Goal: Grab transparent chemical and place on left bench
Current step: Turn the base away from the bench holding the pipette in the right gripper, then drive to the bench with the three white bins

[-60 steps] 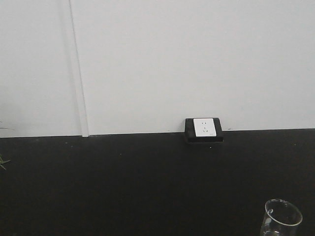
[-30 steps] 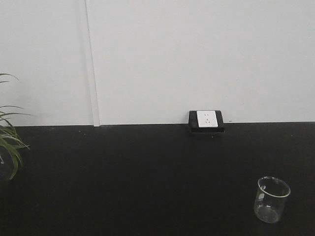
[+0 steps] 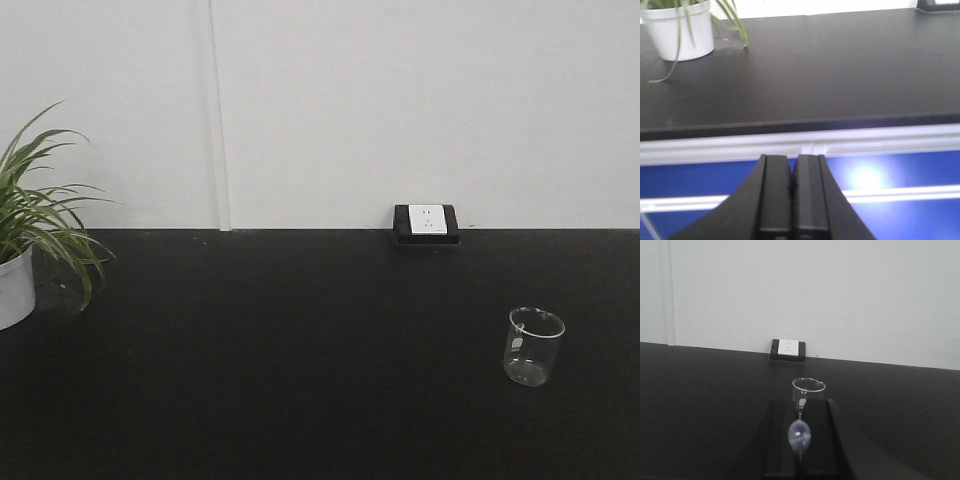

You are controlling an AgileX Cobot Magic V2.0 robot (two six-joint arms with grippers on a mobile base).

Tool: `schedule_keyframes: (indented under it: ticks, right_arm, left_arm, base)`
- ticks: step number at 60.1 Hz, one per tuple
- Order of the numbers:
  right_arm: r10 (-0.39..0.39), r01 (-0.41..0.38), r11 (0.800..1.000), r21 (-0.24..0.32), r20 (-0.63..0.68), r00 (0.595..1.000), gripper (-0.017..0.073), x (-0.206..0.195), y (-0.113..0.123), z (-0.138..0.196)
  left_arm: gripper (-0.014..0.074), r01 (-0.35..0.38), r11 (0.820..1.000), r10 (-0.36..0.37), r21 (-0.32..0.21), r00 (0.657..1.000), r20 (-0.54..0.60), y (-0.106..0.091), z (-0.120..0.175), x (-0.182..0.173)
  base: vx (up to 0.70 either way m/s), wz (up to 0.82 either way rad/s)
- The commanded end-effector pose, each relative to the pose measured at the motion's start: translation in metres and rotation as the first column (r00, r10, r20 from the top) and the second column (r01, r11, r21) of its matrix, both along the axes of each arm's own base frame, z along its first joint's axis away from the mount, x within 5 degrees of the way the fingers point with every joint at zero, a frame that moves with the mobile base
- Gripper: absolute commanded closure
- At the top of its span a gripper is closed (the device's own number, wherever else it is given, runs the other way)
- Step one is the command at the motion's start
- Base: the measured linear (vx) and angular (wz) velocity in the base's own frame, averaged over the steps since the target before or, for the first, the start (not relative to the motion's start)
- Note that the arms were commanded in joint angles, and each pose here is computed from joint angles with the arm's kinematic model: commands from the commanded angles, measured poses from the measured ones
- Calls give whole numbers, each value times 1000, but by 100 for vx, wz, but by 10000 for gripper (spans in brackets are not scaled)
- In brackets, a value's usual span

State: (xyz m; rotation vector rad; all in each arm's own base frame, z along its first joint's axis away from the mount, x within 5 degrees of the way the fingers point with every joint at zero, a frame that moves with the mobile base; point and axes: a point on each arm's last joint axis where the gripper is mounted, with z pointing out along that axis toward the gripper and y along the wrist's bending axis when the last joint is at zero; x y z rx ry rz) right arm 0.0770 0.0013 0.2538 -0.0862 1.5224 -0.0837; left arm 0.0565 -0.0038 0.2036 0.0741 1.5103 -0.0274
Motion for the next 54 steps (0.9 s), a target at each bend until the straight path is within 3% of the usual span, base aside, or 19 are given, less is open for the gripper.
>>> schedule_keyframes:
  ticks: [1, 30, 54]
  right_arm:
    - [34, -34, 999, -6, 45, 998, 560, 0, 3, 12]
    - [34, -34, 999, -6, 45, 998, 559, 0, 3, 12]
    - [30, -29, 1000, -7, 42, 999, 561, 0, 3, 11]
  left_arm:
    - [597, 1, 1000, 0, -14, 997, 80, 0, 3, -1]
    - [597, 1, 1000, 0, -14, 997, 80, 0, 3, -1]
    - [597, 1, 1000, 0, -14, 997, 80, 0, 3, -1]
  base:
    - [-32, 10]
    - [-29, 26]
    - [-19, 72]
